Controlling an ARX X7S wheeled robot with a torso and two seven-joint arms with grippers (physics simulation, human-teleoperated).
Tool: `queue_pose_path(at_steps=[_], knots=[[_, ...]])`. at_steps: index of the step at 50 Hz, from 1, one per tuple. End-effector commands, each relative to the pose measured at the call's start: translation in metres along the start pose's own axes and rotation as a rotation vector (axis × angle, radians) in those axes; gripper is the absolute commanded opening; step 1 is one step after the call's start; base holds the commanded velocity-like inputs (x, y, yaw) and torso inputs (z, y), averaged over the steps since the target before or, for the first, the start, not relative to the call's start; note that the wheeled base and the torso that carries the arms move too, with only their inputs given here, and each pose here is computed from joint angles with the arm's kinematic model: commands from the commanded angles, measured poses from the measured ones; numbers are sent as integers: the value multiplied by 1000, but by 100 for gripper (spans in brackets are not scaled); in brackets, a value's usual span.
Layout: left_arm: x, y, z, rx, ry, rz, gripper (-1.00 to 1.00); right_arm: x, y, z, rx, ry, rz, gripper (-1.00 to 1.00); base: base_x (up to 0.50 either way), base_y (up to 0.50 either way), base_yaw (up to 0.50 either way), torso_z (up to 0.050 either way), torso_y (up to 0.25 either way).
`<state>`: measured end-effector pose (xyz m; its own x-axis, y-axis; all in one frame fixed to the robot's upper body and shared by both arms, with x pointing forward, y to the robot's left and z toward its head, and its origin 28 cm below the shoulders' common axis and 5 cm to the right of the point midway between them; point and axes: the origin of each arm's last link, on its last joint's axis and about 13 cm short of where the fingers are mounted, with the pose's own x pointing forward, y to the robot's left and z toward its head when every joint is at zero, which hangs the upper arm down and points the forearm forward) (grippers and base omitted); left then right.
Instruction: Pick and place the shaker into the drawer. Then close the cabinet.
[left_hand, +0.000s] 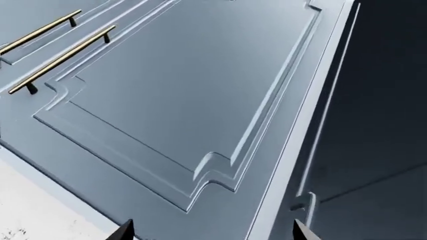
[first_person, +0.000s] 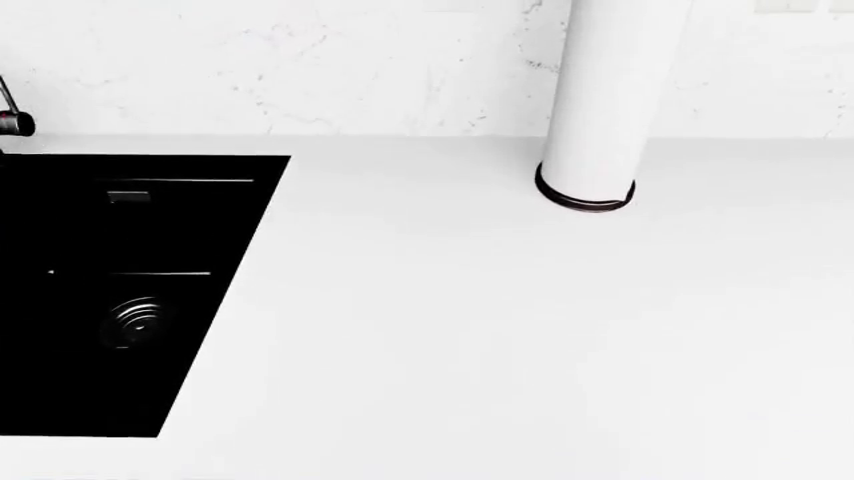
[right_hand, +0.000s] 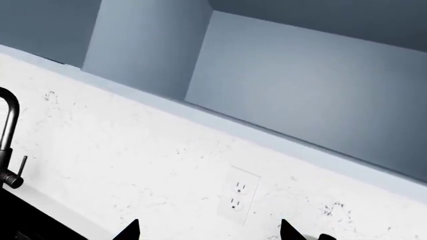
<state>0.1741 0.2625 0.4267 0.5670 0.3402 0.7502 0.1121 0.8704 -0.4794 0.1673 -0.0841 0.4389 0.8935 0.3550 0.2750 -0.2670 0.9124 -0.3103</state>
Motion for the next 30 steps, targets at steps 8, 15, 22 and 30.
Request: queue_pose_path(at_steps=[8, 15, 22, 30], knots=[[96, -91, -15, 313, 206, -327, 100, -4, -4, 1, 10, -2, -1, 100, 0, 0, 0, 7, 4], [118, -111, -33, 571, 224, -342, 100, -10, -6, 3, 17, -8, -9, 100, 0, 0, 0, 4, 3], [153, -117, -64, 947, 156, -179, 100, -13, -11, 1, 24, -7, -19, 100, 0, 0, 0, 6, 0], [155, -105, -118, 1302, 139, -198, 100, -18, -20, -5, 42, -5, -38, 100, 0, 0, 0, 13, 4]])
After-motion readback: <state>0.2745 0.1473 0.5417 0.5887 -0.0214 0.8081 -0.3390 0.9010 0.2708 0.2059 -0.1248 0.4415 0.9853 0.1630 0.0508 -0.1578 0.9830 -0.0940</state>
